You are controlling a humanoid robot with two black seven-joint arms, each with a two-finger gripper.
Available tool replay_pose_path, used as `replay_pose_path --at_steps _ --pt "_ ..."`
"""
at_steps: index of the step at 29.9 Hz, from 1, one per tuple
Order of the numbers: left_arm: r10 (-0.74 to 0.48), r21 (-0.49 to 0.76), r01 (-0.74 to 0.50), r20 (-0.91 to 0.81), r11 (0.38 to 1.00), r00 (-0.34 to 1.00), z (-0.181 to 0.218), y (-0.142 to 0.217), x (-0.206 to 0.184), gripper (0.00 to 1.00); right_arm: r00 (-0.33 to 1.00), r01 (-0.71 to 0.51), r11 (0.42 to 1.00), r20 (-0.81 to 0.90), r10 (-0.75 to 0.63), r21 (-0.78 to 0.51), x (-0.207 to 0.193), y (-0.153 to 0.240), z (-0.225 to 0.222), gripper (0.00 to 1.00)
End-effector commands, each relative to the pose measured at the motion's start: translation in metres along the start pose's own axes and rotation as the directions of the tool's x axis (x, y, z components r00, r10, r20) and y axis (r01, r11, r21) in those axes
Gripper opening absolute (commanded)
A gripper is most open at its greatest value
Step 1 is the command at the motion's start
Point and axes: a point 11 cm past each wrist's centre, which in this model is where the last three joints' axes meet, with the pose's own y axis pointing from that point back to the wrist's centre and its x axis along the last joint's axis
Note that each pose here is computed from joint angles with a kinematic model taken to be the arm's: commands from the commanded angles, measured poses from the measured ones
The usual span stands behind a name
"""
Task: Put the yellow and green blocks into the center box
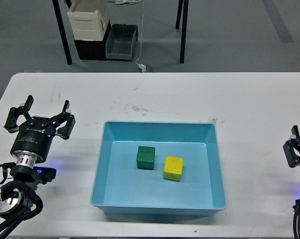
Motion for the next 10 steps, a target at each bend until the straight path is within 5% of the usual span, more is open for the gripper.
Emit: replay_pose_path --at_steps 1,10 --pt "0.006 0.006 -0.006 -0.012 1.000 1.000 -0.0041 0.0041 0.0038 1.00 1.000 0.010 1.000 -0.008 -0.011 -0.026 -0.0006 0.0009 0.0027 1.00" --pt "0.030 0.001 -0.029 -0.015 1.000 0.999 -0.0036 0.0106 0.0106 1.00 1.000 0.020 0.999 -0.010 -0.021 -0.036 -0.0005 0.0005 0.0065 1.00"
